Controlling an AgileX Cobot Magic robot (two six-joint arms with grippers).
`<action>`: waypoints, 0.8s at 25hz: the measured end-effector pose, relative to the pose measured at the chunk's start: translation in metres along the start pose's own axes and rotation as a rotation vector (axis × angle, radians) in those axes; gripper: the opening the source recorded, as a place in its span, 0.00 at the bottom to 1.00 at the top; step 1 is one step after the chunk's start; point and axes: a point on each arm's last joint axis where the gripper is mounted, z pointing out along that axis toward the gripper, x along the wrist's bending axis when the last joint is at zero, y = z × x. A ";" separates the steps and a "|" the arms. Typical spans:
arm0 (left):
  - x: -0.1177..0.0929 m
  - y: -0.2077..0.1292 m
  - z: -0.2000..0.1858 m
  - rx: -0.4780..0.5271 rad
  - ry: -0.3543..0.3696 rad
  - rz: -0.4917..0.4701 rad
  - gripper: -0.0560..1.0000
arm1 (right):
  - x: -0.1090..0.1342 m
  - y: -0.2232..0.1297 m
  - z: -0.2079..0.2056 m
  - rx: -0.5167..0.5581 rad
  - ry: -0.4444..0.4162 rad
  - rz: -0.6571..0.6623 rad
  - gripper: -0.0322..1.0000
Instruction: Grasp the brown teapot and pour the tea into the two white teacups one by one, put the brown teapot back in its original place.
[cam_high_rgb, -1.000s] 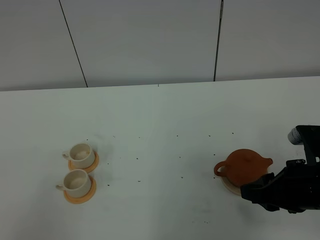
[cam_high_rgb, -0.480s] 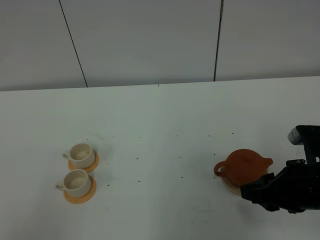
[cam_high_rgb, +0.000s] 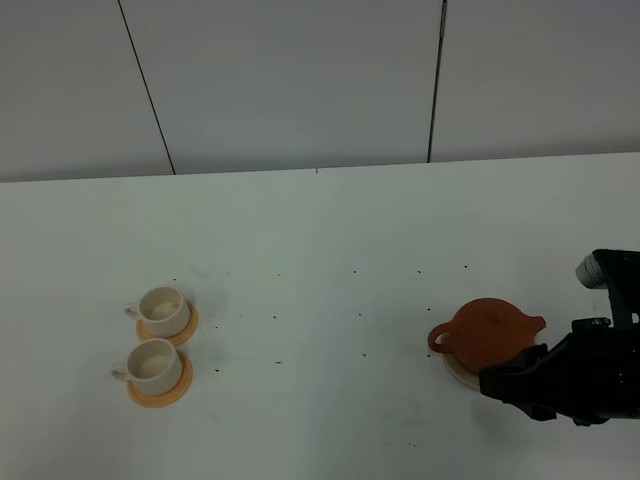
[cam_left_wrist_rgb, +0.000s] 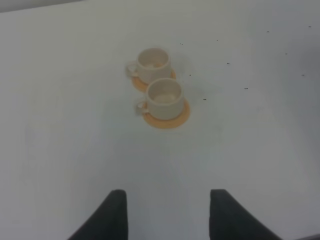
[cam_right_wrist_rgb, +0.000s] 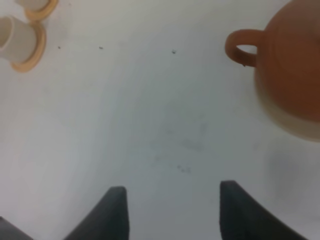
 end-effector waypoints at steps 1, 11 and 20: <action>0.000 0.000 0.000 0.000 0.000 0.000 0.47 | 0.000 0.000 0.000 0.000 0.004 0.004 0.43; 0.000 0.000 0.000 0.000 0.000 0.000 0.47 | 0.007 0.012 -0.001 -0.037 0.052 -0.025 0.43; 0.000 0.000 0.000 0.000 0.000 0.000 0.47 | 0.045 0.049 0.018 -0.039 0.178 -0.252 0.43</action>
